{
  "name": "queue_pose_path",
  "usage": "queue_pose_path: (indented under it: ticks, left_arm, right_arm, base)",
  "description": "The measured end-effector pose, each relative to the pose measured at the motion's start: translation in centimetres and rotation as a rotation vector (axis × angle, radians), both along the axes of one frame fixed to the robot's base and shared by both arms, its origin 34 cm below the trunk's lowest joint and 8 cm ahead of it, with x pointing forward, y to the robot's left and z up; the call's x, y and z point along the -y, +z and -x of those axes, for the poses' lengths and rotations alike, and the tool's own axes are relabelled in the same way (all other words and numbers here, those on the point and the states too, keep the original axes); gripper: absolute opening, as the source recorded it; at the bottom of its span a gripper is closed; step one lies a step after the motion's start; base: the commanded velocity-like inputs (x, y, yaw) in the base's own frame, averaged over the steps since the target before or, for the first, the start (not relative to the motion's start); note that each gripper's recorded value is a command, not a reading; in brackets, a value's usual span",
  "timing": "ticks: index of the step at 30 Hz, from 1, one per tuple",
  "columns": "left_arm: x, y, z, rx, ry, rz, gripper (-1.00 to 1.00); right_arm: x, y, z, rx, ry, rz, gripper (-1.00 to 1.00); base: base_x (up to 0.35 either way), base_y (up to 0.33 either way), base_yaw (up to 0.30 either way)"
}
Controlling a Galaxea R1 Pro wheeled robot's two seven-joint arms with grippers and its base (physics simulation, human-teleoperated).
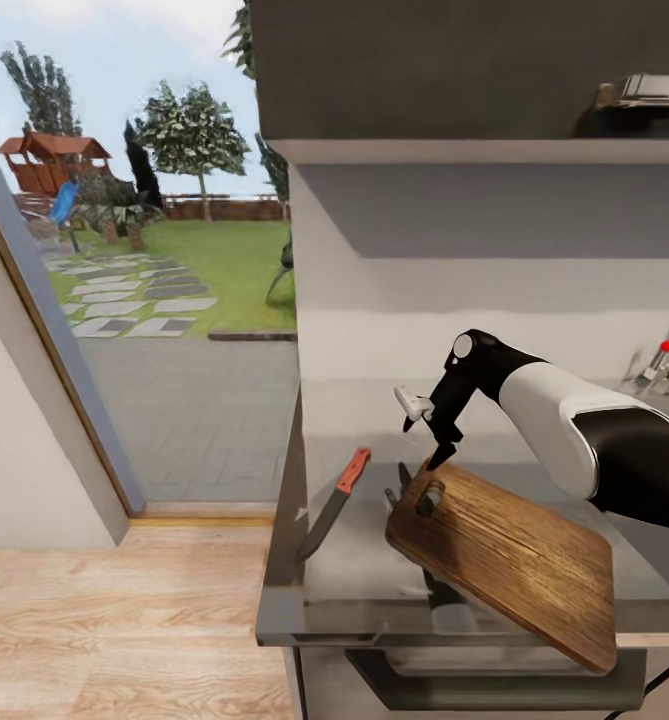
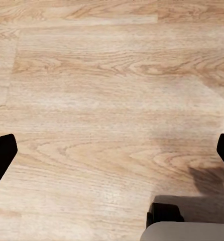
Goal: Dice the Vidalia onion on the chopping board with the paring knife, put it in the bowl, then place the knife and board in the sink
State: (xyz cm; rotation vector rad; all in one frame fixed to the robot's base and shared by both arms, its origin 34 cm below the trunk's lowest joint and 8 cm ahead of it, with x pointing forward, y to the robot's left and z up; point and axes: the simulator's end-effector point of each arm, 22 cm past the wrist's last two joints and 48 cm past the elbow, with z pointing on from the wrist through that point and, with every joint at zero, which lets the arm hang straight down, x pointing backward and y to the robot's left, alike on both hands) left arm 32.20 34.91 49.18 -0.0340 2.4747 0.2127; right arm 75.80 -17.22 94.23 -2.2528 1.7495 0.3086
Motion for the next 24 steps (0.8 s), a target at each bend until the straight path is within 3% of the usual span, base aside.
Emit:
queue_pose_path:
  ticks: [14, 17, 24]
  left_arm:
    - [0.0, 0.0, 0.0, 0.000, -0.001, 0.000, 1.00]
    - [0.0, 0.0, 0.0, -0.001, 0.000, 0.000, 1.00]
    - [0.0, 0.0, 0.1, -0.002, 0.000, 0.000, 1.00]
  right_arm:
    - [-0.1, -0.2, -0.1, 0.004, -0.003, -0.003, 1.00]
    - [-0.2, -1.8, 0.6, -0.016, -0.003, -0.003, 1.00]
    - [-0.4, -1.7, 0.0, 0.008, -0.002, -0.004, 1.00]
  base:
    - [0.012, 0.001, 0.000]
    - [0.000, 0.000, 0.000]
    - [0.000, 0.000, 0.000]
